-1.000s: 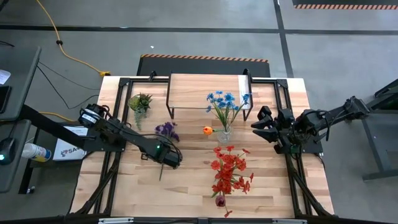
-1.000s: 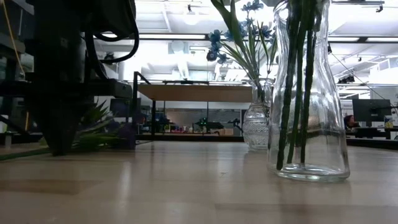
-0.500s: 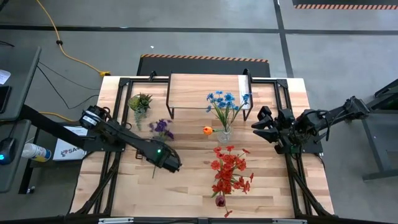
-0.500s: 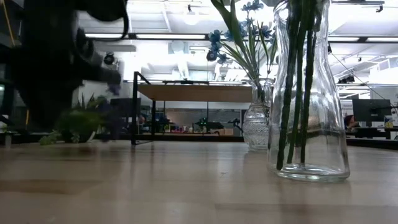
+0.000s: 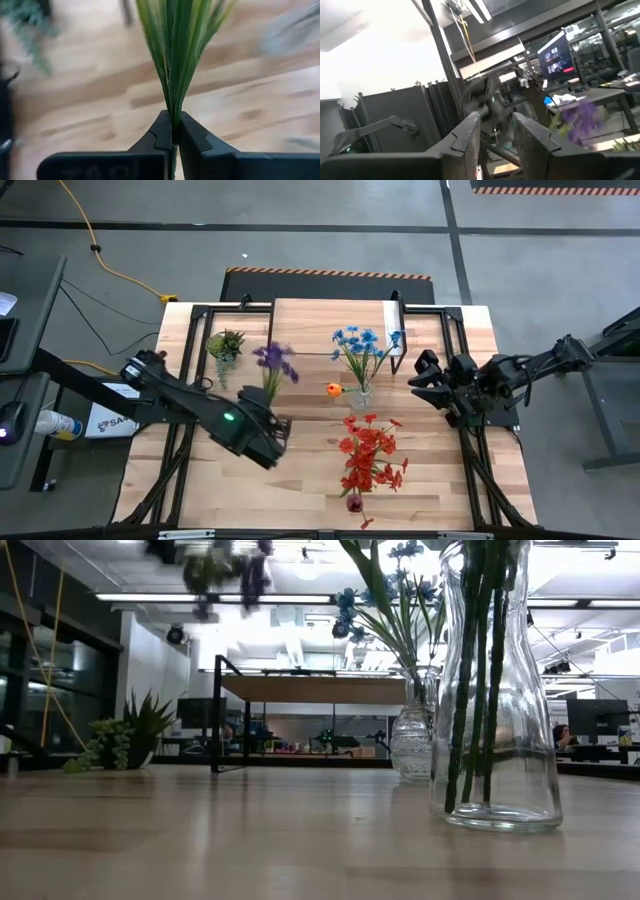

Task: Pick and place flowers into a vace then onto a shelf
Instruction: Put the purple flowers into the top transparent vase

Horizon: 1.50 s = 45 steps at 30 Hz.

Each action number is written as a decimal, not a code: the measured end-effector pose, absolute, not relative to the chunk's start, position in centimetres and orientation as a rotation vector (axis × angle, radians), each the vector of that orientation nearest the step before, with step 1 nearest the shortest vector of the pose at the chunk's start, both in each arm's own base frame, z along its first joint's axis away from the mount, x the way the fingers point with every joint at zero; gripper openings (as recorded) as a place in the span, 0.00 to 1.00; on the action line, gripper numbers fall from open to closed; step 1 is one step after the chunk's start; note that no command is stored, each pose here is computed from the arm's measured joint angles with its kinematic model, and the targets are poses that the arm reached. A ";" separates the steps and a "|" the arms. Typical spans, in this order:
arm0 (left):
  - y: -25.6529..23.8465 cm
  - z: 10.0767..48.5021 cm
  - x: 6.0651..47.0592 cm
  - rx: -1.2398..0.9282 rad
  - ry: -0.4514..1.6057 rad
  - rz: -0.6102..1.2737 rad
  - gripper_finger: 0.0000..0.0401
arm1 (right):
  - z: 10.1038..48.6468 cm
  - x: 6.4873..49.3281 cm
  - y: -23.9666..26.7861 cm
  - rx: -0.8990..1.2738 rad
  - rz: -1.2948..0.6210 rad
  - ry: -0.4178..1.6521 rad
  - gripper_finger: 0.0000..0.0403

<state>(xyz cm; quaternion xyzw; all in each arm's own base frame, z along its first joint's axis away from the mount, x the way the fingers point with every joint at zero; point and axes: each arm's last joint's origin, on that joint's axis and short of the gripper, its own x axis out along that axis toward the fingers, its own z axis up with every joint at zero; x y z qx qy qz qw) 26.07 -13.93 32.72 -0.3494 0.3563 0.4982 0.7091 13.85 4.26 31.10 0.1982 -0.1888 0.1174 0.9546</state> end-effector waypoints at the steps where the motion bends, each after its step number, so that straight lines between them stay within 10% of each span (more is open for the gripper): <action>1: -13.9 33.9 26.0 -0.785 0.742 1.073 0.11 | 31.1 13.8 4.3 0.402 0.242 -0.387 0.27; 27: -12.5 48.9 24.5 -0.467 0.205 0.716 0.11 | 31.5 13.8 4.3 0.408 0.258 -0.398 0.27; 45: -13.5 55.1 26.1 -0.214 -0.022 0.478 0.11 | 40.0 17.3 5.7 0.242 0.286 -0.125 0.27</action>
